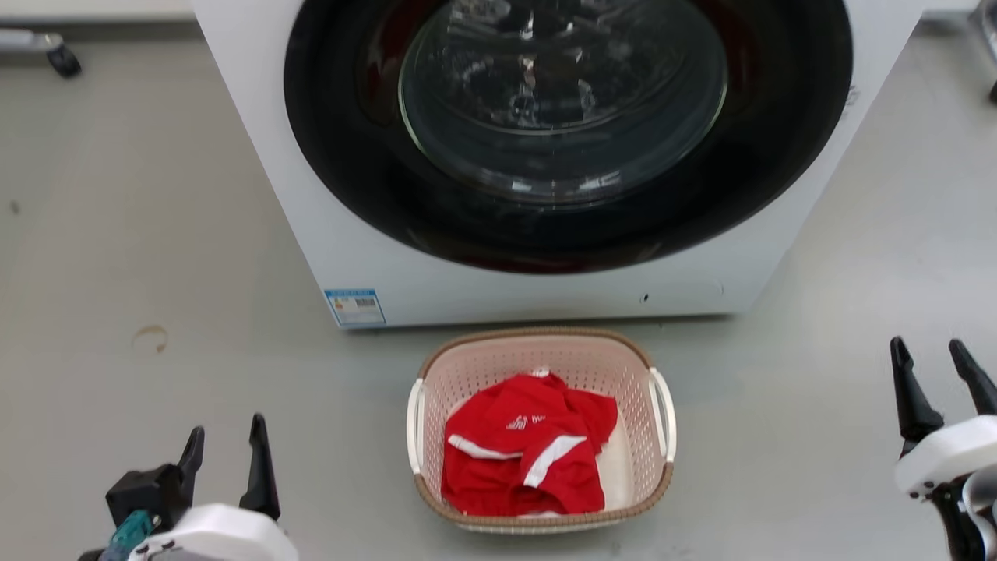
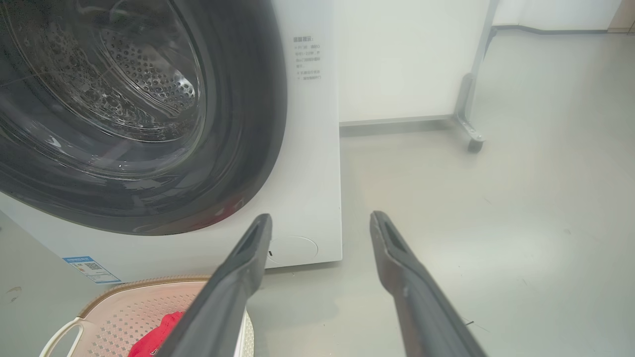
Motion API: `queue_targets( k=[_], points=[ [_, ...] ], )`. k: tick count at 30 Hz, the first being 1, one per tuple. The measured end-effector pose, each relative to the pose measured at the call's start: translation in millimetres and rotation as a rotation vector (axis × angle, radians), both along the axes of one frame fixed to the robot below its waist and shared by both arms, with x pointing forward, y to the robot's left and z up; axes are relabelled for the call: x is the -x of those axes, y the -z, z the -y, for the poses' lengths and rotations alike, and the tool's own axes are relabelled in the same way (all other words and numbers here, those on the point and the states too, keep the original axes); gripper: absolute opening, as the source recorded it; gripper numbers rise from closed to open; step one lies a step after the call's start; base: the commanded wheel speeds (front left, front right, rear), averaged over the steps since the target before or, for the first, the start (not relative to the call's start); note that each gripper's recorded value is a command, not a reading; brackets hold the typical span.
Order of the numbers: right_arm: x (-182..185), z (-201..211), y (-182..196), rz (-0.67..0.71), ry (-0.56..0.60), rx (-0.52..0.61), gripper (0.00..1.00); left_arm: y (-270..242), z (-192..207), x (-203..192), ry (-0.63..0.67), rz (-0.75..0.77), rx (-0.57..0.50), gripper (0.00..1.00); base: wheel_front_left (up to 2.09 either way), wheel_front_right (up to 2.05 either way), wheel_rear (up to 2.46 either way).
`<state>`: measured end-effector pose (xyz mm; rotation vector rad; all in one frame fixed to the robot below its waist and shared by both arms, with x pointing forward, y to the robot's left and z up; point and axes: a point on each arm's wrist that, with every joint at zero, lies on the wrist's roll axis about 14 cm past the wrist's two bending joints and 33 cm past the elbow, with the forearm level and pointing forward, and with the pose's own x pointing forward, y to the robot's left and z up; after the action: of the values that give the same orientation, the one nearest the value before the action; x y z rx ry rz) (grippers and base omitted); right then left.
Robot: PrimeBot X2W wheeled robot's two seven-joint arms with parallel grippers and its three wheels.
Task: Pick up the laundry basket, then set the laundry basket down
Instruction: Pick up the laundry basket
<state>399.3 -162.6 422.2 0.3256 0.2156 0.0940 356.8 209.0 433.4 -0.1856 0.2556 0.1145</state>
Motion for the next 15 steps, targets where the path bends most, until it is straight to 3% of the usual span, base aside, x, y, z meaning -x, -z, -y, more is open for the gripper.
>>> queue_targets(
  k=[15],
  points=[
    [-46.9,-1.0,69.8,-0.143,0.004,-0.067,1.0,80.4,40.7,-71.5,0.071,-0.127,0.084,1.0,0.0,0.0,0.0]
  ],
)
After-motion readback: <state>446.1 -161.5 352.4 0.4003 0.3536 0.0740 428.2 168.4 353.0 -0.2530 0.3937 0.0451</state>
